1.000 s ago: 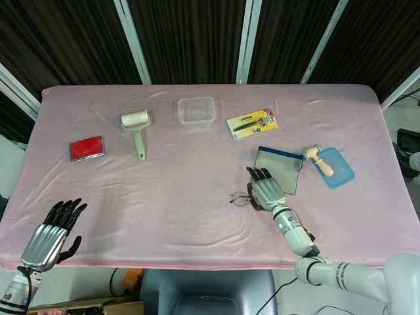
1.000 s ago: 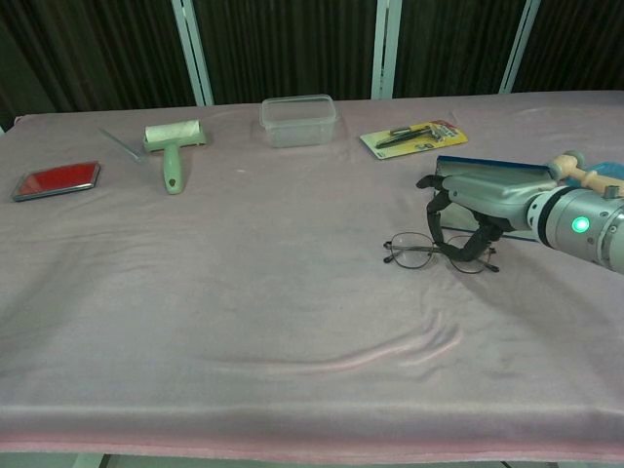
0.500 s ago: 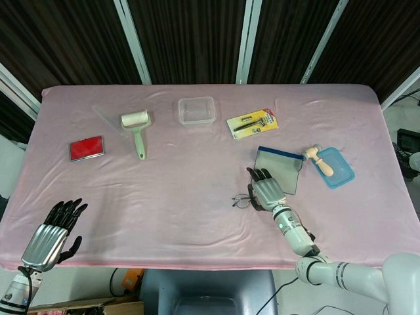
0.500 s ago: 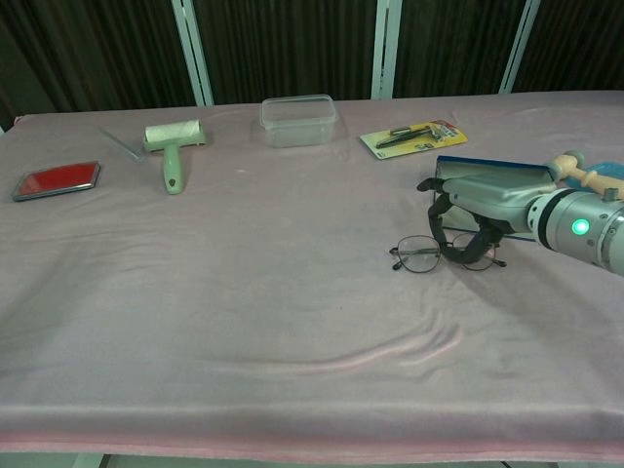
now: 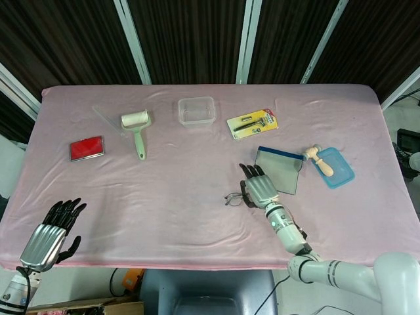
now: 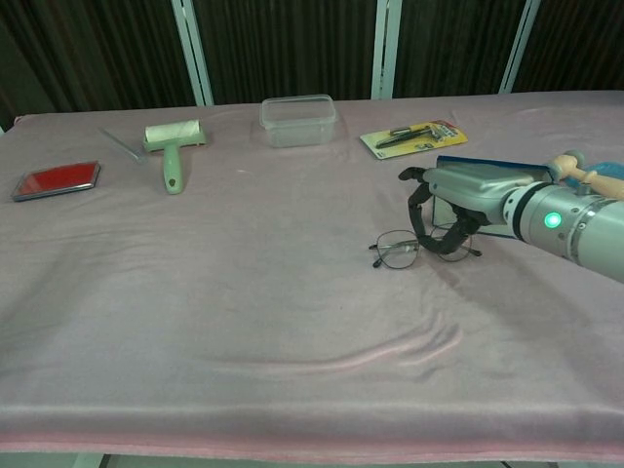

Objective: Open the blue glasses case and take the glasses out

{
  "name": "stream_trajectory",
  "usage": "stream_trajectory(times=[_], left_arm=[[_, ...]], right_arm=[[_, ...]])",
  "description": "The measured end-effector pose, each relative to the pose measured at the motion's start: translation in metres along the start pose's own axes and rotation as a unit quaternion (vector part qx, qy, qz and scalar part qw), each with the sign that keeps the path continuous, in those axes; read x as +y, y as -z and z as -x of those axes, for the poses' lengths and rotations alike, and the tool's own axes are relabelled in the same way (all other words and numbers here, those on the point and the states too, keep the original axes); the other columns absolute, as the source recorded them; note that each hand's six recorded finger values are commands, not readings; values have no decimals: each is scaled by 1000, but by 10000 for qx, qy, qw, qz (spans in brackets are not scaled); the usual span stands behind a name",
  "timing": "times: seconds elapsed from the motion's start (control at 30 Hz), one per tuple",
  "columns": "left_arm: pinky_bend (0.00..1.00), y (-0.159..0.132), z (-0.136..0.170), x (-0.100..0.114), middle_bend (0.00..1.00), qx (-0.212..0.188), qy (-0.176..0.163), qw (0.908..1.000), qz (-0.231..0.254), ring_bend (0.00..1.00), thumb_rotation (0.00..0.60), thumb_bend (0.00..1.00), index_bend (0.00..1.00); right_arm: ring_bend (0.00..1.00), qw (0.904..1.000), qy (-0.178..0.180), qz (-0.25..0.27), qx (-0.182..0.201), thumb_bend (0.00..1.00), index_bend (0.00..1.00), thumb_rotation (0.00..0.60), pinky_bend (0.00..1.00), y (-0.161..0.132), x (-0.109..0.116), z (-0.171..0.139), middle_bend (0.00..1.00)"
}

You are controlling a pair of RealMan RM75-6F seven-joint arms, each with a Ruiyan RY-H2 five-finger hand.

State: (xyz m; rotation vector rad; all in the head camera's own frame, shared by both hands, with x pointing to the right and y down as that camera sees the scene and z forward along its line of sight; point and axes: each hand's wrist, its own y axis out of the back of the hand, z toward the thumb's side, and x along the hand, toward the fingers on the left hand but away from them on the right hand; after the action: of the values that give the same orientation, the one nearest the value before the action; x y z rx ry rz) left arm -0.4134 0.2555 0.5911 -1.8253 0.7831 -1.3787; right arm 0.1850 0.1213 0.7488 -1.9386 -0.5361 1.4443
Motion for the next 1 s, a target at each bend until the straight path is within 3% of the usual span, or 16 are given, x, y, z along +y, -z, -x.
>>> stream_trajectory(times=[0.63, 0.7, 0.87, 1.0], left_arm=[[54, 3, -1, 1, 0, 11, 25, 10000, 70, 0, 600, 438, 0], [54, 4, -1, 2, 0, 7, 28, 10000, 77, 0, 600, 438, 0], [54, 3, 0, 1, 0, -17, 46, 10000, 75, 0, 600, 436, 0], [54, 2, 0, 0, 0, -35, 65, 10000, 66, 0, 600, 437, 0]], right_arm=[[0, 9992, 327, 244, -31, 551, 681, 600, 0, -115, 17, 83, 103], [0, 9991, 373, 217, -42, 551, 599, 600, 0, -124, 17, 88, 102], [0, 9995, 283, 154, -36, 550, 215, 600, 0, -145, 11, 96, 28], [0, 9995, 286, 87, -46, 524, 125, 600, 0, -144, 12, 95, 15]])
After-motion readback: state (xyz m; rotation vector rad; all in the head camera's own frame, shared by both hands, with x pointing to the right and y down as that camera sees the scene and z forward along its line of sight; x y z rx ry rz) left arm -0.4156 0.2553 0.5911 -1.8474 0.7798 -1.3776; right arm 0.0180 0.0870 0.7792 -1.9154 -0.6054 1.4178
